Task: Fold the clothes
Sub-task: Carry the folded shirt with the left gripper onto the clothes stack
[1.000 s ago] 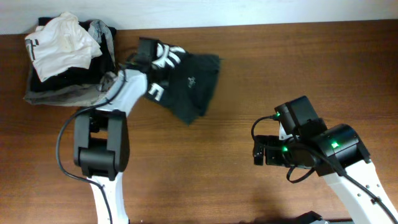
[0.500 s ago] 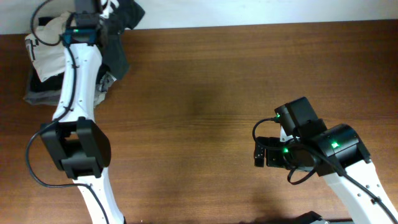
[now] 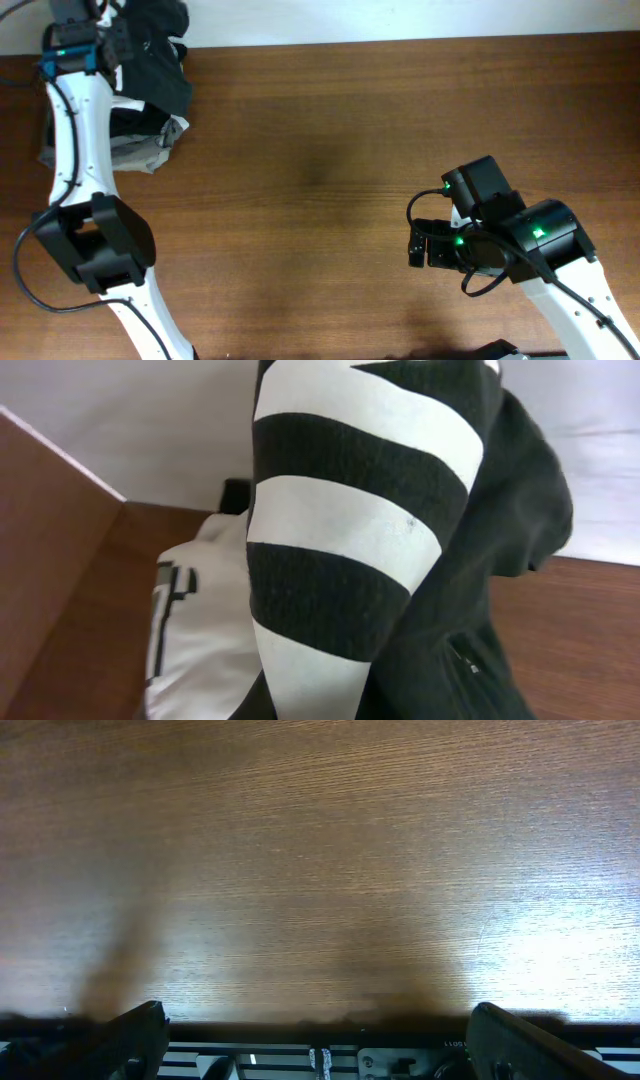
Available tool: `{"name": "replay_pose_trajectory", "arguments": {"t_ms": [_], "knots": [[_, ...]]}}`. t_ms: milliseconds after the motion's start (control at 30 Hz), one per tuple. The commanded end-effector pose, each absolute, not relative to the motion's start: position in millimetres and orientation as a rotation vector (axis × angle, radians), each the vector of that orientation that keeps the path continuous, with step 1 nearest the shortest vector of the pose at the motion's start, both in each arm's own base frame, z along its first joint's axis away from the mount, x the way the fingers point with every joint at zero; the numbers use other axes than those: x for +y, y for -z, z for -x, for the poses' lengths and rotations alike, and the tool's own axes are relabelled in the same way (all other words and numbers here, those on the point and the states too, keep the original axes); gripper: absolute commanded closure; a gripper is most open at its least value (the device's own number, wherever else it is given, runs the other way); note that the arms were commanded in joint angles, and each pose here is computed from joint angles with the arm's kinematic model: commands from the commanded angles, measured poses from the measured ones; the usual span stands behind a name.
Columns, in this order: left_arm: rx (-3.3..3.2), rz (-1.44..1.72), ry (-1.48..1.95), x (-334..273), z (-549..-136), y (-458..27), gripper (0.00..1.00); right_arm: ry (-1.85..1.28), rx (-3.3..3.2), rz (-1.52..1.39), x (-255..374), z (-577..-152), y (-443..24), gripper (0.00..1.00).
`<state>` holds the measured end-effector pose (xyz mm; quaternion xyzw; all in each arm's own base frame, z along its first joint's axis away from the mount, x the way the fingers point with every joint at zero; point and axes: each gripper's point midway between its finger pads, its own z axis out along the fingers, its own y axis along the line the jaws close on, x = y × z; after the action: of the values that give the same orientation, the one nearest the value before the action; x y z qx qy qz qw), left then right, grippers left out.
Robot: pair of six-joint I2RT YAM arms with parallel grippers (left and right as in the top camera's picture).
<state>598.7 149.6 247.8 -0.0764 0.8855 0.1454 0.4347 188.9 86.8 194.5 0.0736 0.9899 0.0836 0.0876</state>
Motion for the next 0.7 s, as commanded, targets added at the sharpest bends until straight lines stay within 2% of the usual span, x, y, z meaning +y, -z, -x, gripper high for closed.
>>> {"name": "replay_pose_trajectory", "arguments": {"t_ms": [0, 133, 300, 367, 400, 500, 567, 667], "knots": [[2.166, 0.272, -0.385, 179.5, -595.1, -258.4, 0.98, -0.272, 2.94, -0.244, 88.7, -190.7, -199.0, 0.01], [2.16, 0.366, -0.392, 209.1, -586.1, -253.7, 0.96, -0.28, 2.945, -0.244, 89.9, -190.5, -198.5, 0.01], [2.174, 0.405, -0.364, 242.4, -586.8, -227.4, 0.8, -0.312, 2.954, -0.24, 93.8, -189.0, -198.7, 0.01], [2.203, 0.412, -0.336, 251.4, -591.6, -200.3, 0.48, -0.326, 2.96, -0.239, 95.4, -187.8, -198.8, 0.01], [2.211, 0.428, -0.344, 260.9, -593.8, -185.1, 0.02, -0.328, 2.964, -0.239, 95.5, -186.9, -198.7, 0.01], [2.233, 0.451, -0.349, 273.0, -593.0, -163.7, 0.01, -0.319, 2.979, -0.242, 94.2, -183.4, -197.8, 0.01], [2.222, 0.449, -0.351, 272.8, -592.6, -170.8, 0.01, -0.318, 2.979, -0.241, 94.0, -183.3, -197.8, 0.01], [2.133, 0.44, -0.297, 262.5, -590.6, -222.3, 0.01, -0.318, 2.977, -0.241, 94.1, -183.7, -197.8, 0.01]]}}
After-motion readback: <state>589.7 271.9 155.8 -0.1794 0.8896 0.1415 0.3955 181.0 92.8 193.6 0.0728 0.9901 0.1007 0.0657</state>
